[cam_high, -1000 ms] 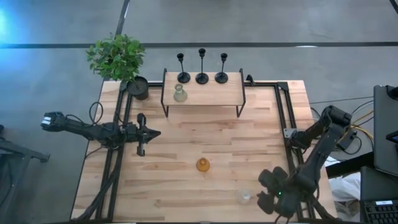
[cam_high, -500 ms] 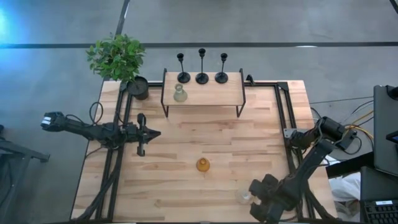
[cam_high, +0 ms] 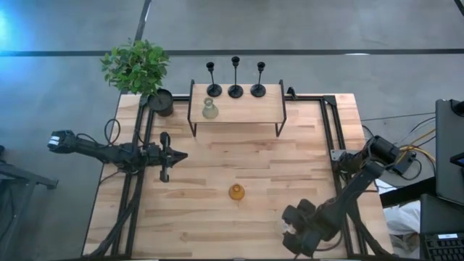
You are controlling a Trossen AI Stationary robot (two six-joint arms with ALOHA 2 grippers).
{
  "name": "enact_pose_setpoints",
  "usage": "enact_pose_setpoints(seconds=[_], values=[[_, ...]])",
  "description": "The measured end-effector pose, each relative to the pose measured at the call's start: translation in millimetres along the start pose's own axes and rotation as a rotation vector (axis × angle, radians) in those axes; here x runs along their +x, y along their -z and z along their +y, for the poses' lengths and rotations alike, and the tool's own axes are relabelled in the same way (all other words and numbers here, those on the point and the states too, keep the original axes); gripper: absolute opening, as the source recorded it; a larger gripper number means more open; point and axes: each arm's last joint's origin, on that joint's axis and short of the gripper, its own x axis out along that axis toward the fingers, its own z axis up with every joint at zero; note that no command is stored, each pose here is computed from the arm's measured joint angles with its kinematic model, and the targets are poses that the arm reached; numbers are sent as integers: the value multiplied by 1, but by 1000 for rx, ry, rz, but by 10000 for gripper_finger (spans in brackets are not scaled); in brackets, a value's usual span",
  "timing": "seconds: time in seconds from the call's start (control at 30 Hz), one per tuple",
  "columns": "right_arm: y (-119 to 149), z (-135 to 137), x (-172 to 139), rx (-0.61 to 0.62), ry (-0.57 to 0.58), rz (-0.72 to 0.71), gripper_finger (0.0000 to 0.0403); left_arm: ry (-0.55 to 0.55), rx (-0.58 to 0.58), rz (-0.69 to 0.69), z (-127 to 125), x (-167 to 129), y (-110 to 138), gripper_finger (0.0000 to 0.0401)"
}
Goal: Pick & Place candle stick holders
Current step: Put the transparent candle holder on the shelf
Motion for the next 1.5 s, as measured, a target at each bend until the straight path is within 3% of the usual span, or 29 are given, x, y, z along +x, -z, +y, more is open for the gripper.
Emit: enact_pose_setpoints(seconds=[0.67, 0.8, 0.9, 1.17, 1.5], values=[[-13, 1, 4, -8, -32, 66, 327, 0, 0, 0, 0, 0, 0, 25], [-9, 1, 3, -40, -22, -24, 327, 0, 0, 0, 0, 0, 0, 23], [-1, 3, -1, -46, -21, -151, 327, 0, 0, 0, 0, 0, 0, 26], [32, -3, -3, -68, -15, -162, 326, 0, 0, 0, 0, 0, 0, 24], [76, -17, -3, -148, -73, -359, 326, 0, 0, 0, 0, 0, 0, 25]])
